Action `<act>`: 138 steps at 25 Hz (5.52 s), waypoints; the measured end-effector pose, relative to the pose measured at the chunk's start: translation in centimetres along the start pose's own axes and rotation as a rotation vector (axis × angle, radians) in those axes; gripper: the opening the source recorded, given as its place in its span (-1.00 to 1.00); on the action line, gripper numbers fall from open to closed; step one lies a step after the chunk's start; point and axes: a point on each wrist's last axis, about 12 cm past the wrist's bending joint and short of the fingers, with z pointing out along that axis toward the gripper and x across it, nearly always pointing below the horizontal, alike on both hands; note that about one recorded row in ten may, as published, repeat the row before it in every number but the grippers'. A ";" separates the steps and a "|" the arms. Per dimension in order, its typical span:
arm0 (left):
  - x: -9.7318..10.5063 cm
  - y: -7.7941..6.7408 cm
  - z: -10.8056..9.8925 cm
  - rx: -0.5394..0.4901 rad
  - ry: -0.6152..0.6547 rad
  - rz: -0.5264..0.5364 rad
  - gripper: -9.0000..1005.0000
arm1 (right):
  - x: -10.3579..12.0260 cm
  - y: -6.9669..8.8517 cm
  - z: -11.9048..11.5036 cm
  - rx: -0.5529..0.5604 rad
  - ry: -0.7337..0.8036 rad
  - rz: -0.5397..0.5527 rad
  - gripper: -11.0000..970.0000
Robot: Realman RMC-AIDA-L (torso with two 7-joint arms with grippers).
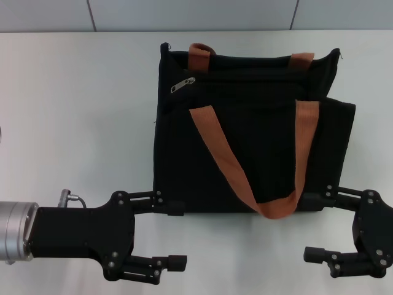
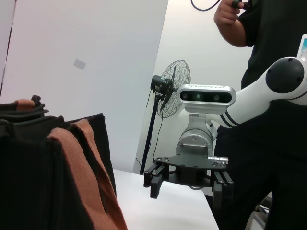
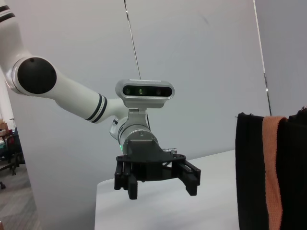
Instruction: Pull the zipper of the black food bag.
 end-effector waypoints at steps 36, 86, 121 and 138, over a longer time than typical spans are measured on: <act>-0.8 0.2 -2.4 -0.139 -0.115 0.028 0.62 | -0.1 -0.2 0.1 -0.006 0.001 -0.004 0.70; -2.1 7.7 1.0 -0.490 -0.068 0.172 -0.53 | 0.0 0.1 0.2 -0.011 -0.007 0.005 0.71; -3.3 6.1 0.5 -0.402 -0.208 0.199 -0.95 | -1.8 0.6 0.2 -0.114 -0.139 0.064 0.71; -4.8 6.3 1.8 -0.351 -0.321 0.175 -0.94 | -4.1 -2.0 1.3 -0.052 -0.286 0.230 0.71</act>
